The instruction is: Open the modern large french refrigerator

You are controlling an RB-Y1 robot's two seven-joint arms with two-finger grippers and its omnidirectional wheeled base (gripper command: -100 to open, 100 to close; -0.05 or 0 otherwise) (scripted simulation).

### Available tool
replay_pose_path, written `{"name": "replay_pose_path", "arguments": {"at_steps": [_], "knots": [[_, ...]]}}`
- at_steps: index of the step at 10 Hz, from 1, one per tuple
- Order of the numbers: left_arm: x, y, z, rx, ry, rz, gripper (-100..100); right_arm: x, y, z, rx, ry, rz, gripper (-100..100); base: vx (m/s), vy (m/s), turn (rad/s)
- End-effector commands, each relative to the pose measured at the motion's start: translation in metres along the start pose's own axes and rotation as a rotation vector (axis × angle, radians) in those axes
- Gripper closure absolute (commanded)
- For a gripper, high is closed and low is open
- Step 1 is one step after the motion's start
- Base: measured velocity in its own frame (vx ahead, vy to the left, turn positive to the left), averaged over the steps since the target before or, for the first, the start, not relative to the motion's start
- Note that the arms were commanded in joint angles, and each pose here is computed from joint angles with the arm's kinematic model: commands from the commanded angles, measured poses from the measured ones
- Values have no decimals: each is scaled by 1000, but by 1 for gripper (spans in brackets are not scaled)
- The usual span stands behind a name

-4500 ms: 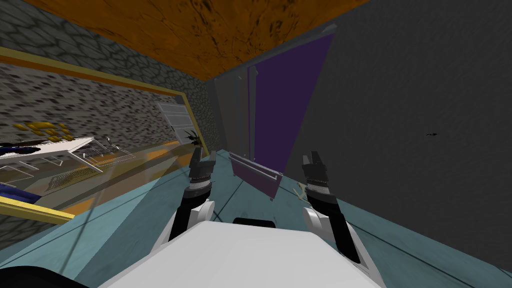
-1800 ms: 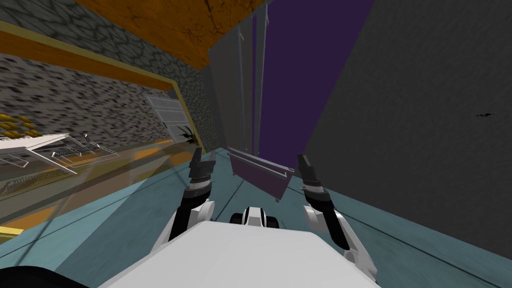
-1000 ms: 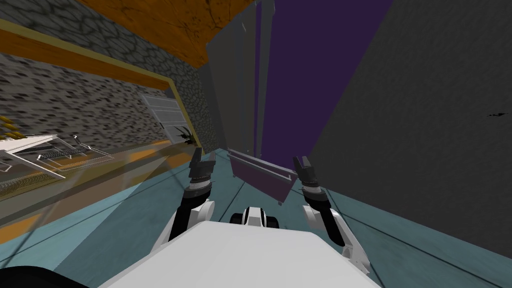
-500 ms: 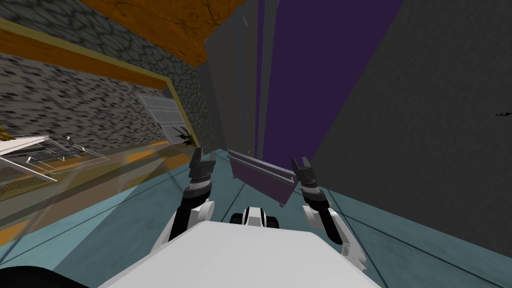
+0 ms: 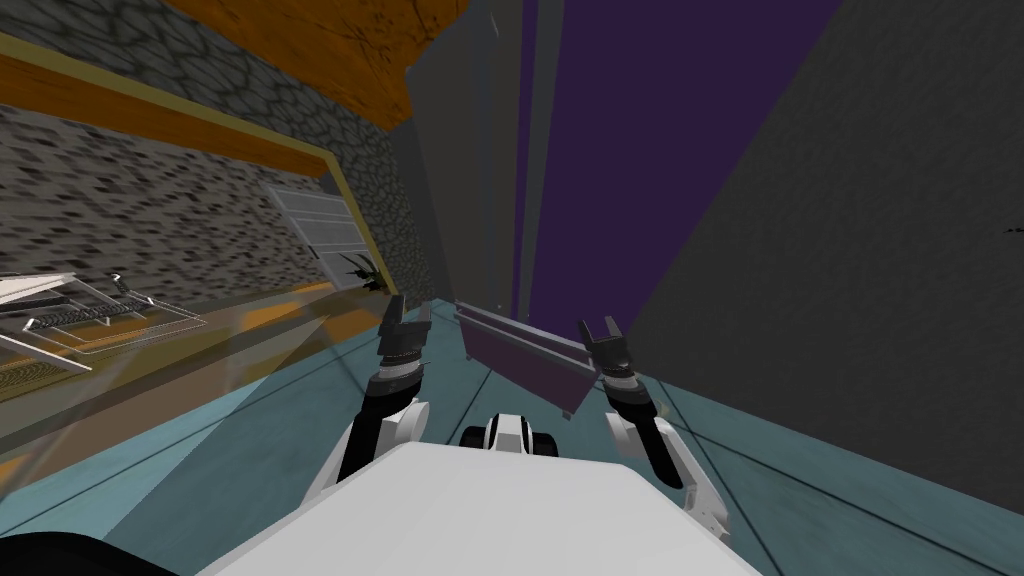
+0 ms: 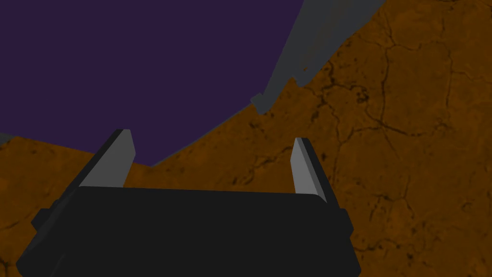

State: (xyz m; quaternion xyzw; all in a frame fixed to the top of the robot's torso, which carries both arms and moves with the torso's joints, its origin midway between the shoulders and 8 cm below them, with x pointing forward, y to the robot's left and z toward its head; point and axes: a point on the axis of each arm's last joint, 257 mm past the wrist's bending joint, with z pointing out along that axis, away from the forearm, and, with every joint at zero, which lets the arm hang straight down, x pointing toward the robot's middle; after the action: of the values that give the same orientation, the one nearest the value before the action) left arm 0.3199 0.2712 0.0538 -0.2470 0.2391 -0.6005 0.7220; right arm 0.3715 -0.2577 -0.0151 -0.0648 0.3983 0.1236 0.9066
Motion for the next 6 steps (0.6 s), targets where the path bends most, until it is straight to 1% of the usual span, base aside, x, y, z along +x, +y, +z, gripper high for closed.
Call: {"name": "replay_pose_path", "arguments": {"at_steps": [1,2,3,5,6], "knots": [[0,0,0,0,0,0,0,8,0,-5,-14,10,-83,-100,56,51,-27],[0,0,0,0,0,0,0,8,0,-5,-14,10,-109,-100,56,50,-25],[0,0,0,0,0,0,0,15,-1,-10,-25,20,-149,-100,88,67,-38],[0,0,0,0,0,0,0,15,-1,-10,-26,20,-186,-100,47,44,-8],[0,0,0,0,0,0,0,23,-2,-16,-37,32,-236,-100,44,50,-36]]}}
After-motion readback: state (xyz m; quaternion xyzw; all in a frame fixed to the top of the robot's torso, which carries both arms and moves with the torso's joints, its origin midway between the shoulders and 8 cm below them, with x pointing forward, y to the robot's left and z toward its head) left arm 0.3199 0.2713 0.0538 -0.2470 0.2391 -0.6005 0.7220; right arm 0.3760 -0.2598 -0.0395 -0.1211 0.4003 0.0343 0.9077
